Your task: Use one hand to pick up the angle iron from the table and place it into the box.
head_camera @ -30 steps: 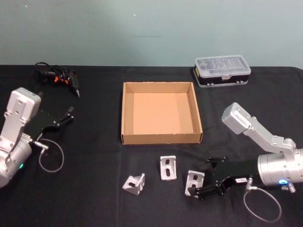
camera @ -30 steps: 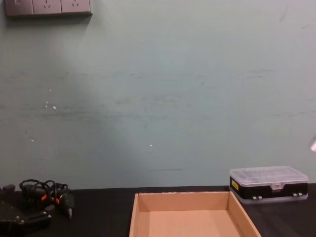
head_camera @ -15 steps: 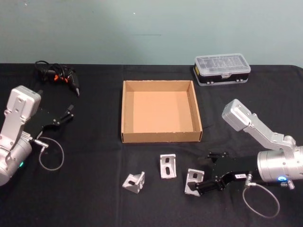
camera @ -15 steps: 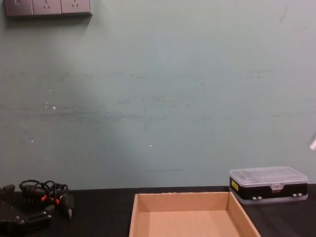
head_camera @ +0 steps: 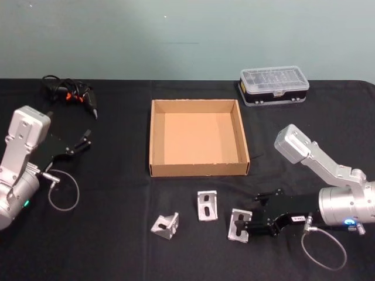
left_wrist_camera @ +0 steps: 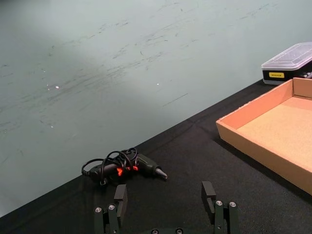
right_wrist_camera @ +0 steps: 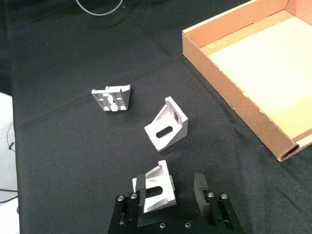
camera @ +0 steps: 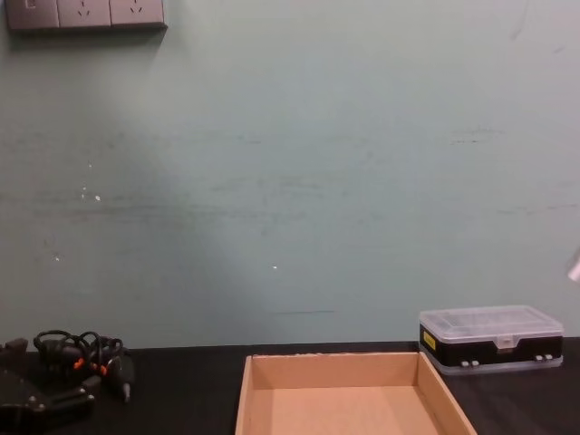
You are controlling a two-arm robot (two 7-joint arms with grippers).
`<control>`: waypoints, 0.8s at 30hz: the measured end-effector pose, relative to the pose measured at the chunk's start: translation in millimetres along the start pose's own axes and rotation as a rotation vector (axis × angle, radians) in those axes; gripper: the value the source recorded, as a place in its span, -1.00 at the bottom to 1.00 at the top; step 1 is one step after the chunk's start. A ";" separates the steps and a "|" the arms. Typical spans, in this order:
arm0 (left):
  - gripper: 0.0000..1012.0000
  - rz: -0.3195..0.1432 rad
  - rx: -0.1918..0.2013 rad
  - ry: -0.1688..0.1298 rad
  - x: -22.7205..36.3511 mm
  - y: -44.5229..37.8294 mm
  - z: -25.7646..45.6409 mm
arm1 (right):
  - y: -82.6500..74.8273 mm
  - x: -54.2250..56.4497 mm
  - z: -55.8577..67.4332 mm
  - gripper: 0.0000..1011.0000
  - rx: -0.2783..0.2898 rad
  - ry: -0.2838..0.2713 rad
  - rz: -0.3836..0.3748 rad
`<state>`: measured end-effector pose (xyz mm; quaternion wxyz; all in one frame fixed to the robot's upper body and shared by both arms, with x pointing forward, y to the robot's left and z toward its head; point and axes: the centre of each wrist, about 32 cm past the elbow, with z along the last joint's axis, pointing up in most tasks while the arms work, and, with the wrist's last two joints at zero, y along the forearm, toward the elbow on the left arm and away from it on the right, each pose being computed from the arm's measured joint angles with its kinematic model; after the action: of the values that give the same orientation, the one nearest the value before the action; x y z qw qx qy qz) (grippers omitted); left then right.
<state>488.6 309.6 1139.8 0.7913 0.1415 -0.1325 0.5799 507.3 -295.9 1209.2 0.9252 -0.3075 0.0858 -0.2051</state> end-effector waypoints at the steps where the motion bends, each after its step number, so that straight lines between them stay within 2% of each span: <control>1: 0.98 0.000 0.000 0.000 0.0 0.0 0.0 | -0.2 0.1 -0.1 0.29 0.000 0.000 0.000; 2: 0.98 0.000 0.000 0.000 0.0 0.0 0.0 | -0.2 0.0 -0.4 0.18 0.001 -0.001 0.000; 4: 0.98 0.000 0.000 0.000 0.0 0.0 0.0 | -0.2 0.1 -0.8 0.10 0.002 -0.001 -0.001; 5: 0.98 0.000 0.000 0.000 0.0 0.0 0.0 | 0.0 0.1 -1.2 -0.03 0.003 -0.002 -0.001; 8: 0.98 0.000 0.000 0.000 0.0 0.0 0.0 | 0.5 -0.5 -2.6 -0.17 0.003 -0.002 -0.001; 10: 0.98 0.000 0.000 0.000 0.0 0.0 0.0 | 0.6 -0.8 -3.4 -0.35 0.005 -0.001 -0.003; 11: 0.98 0.000 0.000 0.000 0.0 0.0 0.0 | 0.6 -0.8 -3.8 -0.35 0.006 0.000 -0.005; 16: 0.98 0.000 0.000 0.000 0.0 0.0 0.0 | 1.7 -1.8 -5.7 -0.70 0.010 0.003 -0.010; 18: 0.98 0.000 0.000 0.000 0.0 0.0 0.0 | 2.2 -2.1 -6.3 -0.77 0.012 0.003 -0.012; 24: 0.98 0.000 0.000 0.000 0.0 0.0 0.0 | 2.1 -2.1 -5.9 -0.78 0.016 -0.002 -0.021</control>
<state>488.6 309.7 1139.8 0.7913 0.1415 -0.1325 0.5799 504.4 -296.6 1203.2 0.9256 -0.3011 0.0801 -0.2150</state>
